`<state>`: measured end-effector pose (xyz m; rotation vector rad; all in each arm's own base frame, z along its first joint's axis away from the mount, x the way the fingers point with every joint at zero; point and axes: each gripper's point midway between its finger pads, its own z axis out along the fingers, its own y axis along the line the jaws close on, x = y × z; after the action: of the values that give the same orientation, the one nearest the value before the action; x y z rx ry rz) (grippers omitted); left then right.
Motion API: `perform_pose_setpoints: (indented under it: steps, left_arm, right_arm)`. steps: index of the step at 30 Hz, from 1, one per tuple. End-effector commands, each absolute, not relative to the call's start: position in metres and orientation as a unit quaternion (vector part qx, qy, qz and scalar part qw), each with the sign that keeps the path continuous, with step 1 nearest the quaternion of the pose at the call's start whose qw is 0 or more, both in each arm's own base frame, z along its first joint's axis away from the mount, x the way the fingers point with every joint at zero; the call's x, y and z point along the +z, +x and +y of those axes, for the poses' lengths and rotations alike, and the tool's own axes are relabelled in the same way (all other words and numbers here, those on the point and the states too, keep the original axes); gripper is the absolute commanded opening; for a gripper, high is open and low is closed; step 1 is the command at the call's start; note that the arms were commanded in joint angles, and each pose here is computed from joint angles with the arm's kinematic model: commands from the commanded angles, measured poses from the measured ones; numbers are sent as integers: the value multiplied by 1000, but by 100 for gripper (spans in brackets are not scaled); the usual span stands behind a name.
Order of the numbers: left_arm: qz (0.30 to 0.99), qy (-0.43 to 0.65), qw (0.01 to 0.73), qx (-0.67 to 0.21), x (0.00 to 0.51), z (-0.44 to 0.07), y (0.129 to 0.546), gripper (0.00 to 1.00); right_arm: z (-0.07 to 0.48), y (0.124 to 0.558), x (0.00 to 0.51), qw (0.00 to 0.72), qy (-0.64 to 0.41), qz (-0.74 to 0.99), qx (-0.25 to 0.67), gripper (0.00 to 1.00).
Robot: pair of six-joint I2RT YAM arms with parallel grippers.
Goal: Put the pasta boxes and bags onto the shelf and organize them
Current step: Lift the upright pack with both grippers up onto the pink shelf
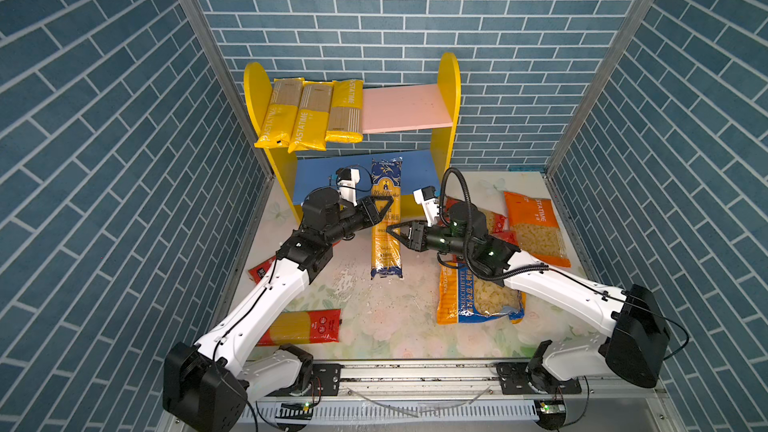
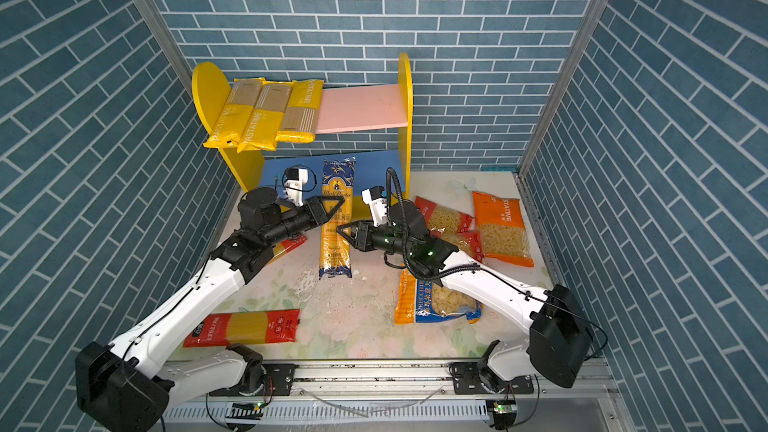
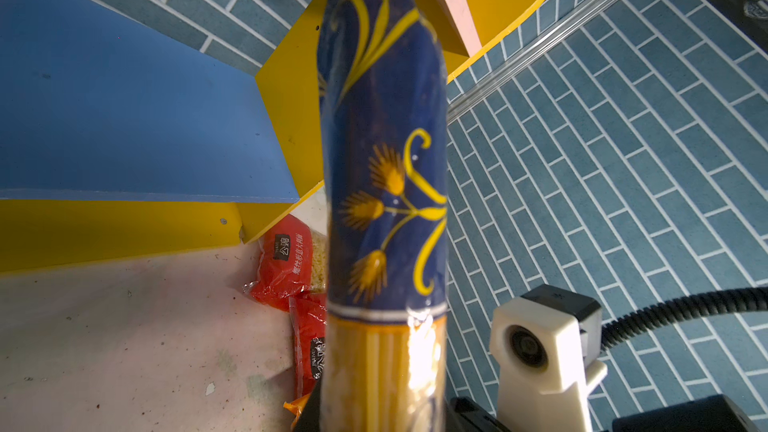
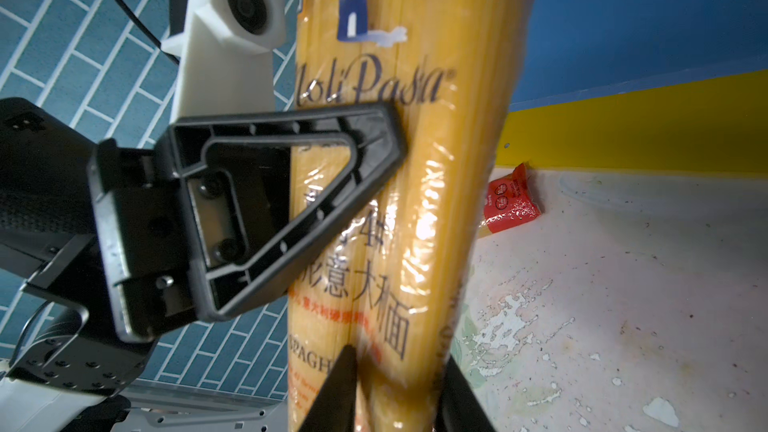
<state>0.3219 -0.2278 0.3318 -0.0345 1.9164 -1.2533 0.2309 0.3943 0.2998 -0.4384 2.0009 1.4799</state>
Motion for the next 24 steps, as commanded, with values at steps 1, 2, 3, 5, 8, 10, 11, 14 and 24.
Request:
perform_pose_setpoints:
  steps: [1, 2, 3, 5, 8, 10, 11, 14, 24]
  left_arm:
    - [690, 37, 445, -569, 394, -238, 288, 0]
    - [688, 39, 445, -572, 394, -239, 285, 0]
    - [688, 39, 445, -572, 393, -239, 281, 0]
    - [690, 45, 447, -568, 391, -241, 273, 0]
    - [691, 54, 451, -562, 390, -246, 265, 0]
    - [687, 52, 455, -564, 392, -249, 265, 0]
    - [685, 50, 457, -565, 394, -249, 266, 0]
    - [677, 46, 462, -570, 399, -249, 267, 0]
    - [651, 67, 498, -569, 441, -255, 276, 0]
  right_arm:
    - [395, 217, 304, 306, -197, 742, 564, 34]
    - [394, 215, 303, 301, -197, 741, 567, 35]
    - [393, 211, 301, 297, -198, 739, 571, 36]
    - [388, 204, 297, 290, -196, 736, 580, 38]
    - [377, 197, 293, 291, -194, 736, 579, 43]
    - [372, 192, 294, 291, -198, 738, 576, 45]
    - [370, 192, 295, 292, -199, 739, 574, 46]
    - [369, 190, 301, 290, -210, 741, 568, 47]
    - [334, 185, 289, 321, -174, 752, 549, 74]
